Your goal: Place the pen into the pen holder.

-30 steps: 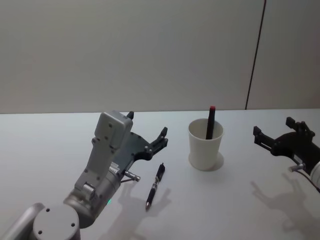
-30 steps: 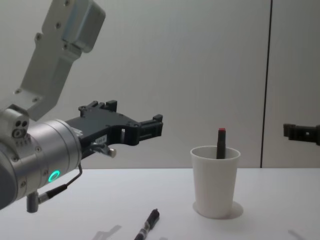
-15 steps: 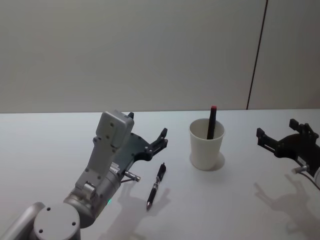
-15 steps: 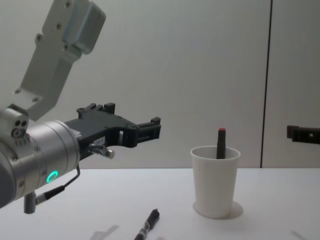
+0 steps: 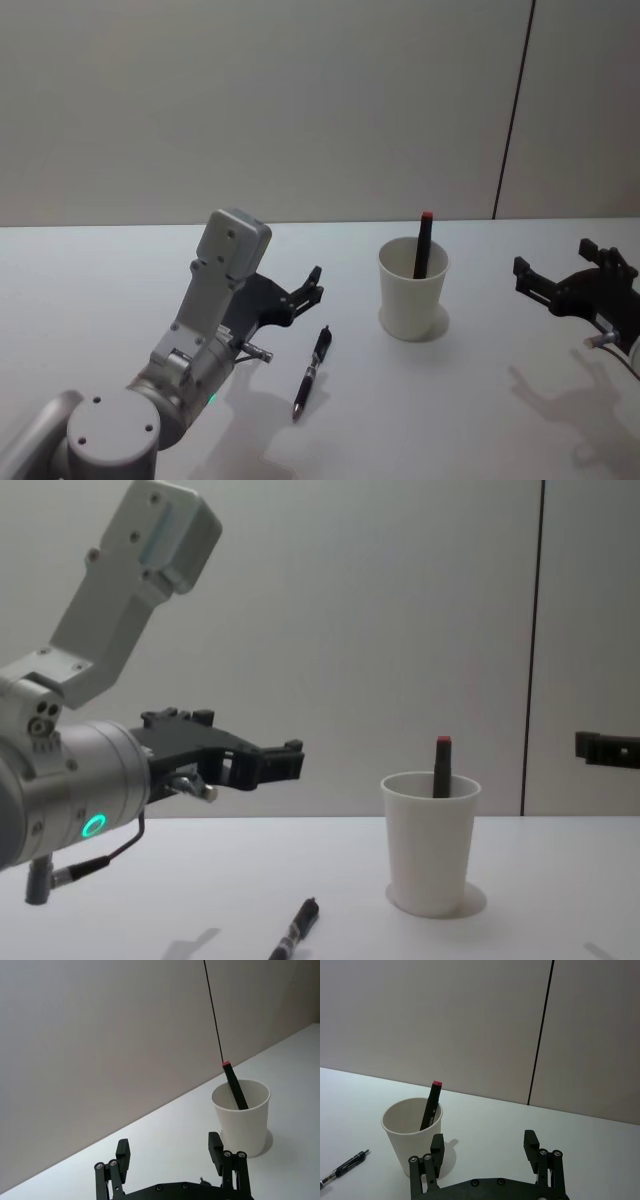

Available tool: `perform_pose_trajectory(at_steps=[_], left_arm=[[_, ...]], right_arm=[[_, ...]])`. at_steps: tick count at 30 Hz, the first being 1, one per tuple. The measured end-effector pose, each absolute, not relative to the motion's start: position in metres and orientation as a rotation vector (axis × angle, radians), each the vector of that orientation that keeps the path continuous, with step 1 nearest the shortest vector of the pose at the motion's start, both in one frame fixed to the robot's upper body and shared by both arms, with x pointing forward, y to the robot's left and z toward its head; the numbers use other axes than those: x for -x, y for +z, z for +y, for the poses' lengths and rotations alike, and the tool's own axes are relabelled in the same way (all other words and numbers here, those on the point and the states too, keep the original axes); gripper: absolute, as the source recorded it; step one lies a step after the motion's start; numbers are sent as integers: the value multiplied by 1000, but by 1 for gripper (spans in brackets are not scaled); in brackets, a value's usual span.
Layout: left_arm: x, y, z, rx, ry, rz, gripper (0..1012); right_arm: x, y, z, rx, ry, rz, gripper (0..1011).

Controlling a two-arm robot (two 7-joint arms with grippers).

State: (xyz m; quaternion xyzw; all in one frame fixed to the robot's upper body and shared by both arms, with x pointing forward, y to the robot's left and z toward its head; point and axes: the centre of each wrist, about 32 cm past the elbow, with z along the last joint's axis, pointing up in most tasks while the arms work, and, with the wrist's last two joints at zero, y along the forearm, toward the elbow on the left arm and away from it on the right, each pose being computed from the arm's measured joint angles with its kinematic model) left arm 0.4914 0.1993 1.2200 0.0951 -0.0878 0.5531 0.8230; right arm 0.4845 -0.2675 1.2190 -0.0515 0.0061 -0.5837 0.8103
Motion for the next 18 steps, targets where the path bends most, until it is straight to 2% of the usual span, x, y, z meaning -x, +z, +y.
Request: perform_pose_trajectory(at_steps=[18], left_arm=[[-502, 1241, 208, -346, 1165, -53, 1000]], right_arm=[[-484, 1219, -268, 111, -1247, 14, 1001]])
